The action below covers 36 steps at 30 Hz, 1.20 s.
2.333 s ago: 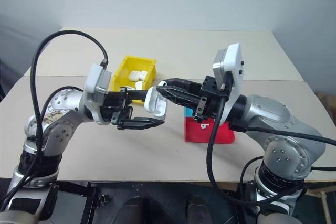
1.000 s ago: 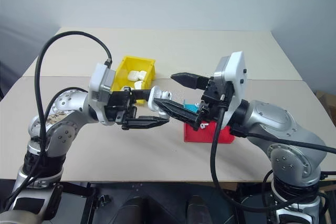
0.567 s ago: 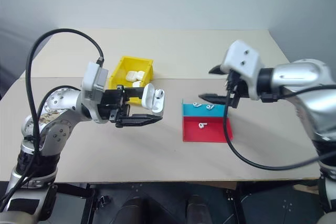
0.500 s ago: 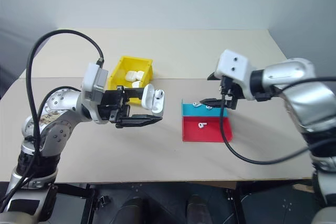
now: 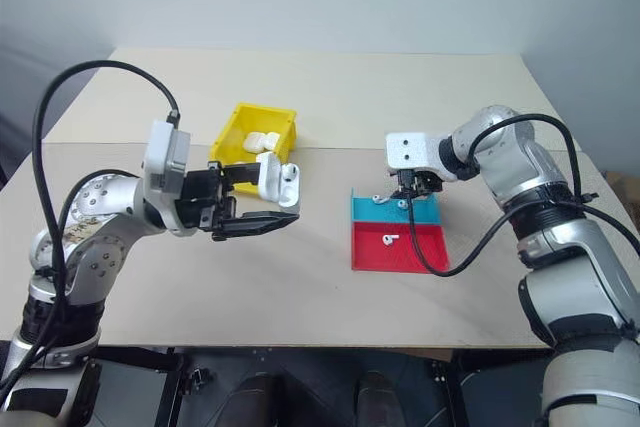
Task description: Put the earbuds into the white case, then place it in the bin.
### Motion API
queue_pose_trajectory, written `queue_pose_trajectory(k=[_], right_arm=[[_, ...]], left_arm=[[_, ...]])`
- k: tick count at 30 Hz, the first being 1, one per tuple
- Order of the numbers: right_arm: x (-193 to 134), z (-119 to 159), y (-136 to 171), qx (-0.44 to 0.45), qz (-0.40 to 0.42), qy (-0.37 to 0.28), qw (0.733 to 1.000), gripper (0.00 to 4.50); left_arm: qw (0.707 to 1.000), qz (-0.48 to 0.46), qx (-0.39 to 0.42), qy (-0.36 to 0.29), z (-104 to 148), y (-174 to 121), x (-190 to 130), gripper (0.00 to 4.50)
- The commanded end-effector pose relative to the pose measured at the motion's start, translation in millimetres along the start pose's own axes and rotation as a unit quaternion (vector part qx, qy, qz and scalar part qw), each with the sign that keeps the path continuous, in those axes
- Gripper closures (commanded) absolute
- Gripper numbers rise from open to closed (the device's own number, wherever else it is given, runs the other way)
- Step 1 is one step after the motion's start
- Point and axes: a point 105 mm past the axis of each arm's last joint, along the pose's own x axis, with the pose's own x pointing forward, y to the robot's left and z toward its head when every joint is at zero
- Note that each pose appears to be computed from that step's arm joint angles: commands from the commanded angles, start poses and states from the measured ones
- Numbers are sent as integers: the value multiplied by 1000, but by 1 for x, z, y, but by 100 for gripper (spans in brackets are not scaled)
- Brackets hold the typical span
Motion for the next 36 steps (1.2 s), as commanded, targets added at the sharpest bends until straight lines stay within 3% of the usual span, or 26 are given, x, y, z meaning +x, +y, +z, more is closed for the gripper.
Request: queue_pose_trajectory(k=[1,19,36], right_arm=[[-6,3,-5,-70,21,16,997,186],[25,-13,-5,-156,53,94,982,186],[41,-12,0,-133,46,79,987,186]], left_arm=[[999,1,33,-8,11,-4,-3,177],[999,25,40,-4,14,-7,-5,177],[998,40,43,0,14,-10,-8,177]])
